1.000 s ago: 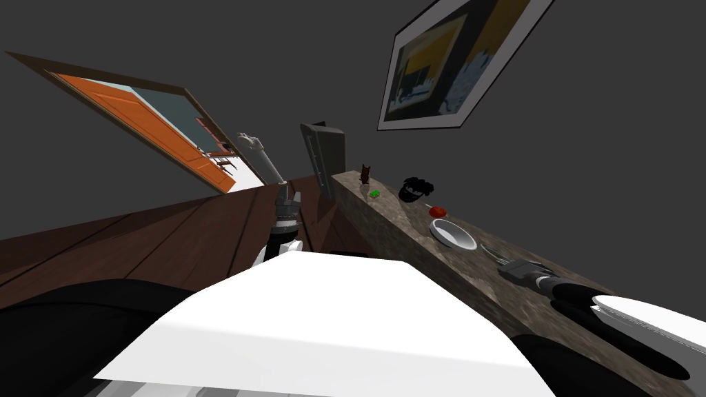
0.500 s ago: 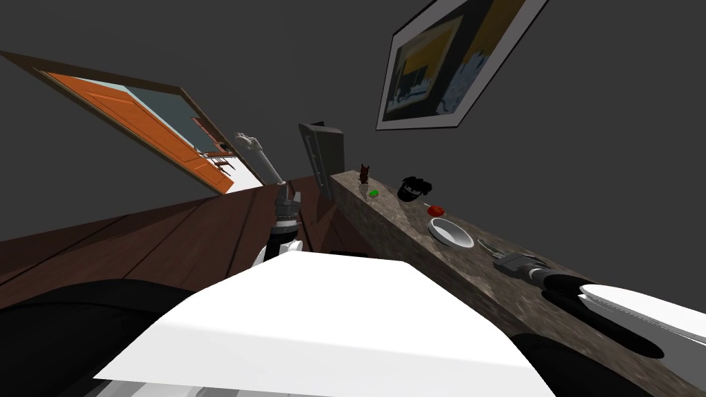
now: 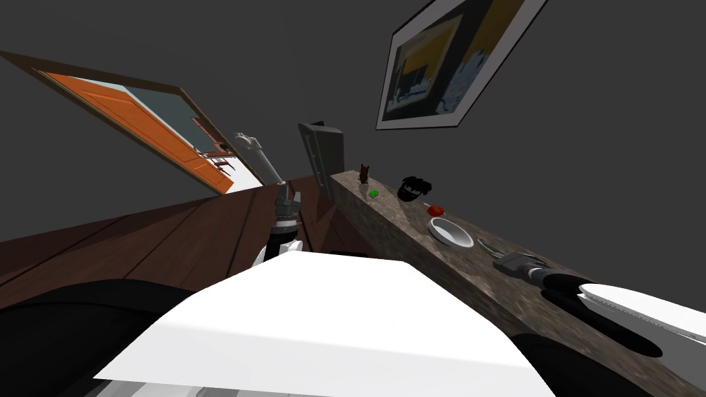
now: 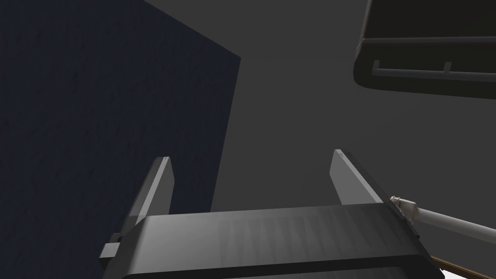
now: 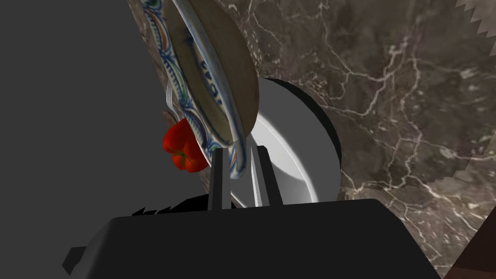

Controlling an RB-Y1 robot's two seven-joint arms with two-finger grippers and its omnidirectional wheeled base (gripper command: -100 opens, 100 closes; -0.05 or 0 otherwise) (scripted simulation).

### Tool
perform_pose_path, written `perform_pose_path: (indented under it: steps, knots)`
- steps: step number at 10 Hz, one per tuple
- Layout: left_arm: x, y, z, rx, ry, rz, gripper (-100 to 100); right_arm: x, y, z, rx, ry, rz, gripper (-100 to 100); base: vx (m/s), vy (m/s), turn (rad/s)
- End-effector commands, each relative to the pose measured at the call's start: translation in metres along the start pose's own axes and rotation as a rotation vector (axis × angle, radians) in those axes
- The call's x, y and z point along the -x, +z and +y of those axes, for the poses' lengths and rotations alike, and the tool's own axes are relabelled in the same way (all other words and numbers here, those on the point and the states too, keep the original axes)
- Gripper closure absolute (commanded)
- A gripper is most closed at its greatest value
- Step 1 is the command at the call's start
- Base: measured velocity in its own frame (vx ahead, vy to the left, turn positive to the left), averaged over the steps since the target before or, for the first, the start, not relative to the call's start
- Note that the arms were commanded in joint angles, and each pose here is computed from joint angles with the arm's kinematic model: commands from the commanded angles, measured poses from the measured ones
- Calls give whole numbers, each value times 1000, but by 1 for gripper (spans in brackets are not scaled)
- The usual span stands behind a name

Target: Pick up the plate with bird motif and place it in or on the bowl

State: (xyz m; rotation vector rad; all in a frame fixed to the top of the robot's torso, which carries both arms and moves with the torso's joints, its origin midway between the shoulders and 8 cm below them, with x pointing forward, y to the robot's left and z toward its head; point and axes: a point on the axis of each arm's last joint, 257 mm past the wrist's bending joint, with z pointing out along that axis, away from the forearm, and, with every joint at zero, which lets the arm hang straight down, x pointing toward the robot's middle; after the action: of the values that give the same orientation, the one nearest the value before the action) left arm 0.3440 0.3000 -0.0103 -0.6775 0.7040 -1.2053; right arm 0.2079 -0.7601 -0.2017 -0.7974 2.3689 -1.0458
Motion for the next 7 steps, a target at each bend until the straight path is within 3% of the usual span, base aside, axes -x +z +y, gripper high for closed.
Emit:
perform_pose_path:
  steps: [1, 3, 4, 5, 7]
  knots:
    - [0, 0, 0, 0, 0, 0, 0, -1, 0, 0, 0, 0, 1, 100, -9, -8, -23]
    - [0, 0, 0, 0, 0, 0, 0, -1, 0, 0, 0, 0, 1, 100, 0, 0, 0]
    - [0, 0, 0, 0, 0, 0, 0, 32, 4, -5, 7, 13, -60, 100, -12, 8, 94]
    - [0, 0, 0, 0, 0, 0, 0, 50, 6, -9, 9, 20, -95, 100, -34, 15, 160]
    - [0, 0, 0, 0, 0, 0, 0, 50, 6, -9, 9, 20, -95, 100, -17, 2, 52]
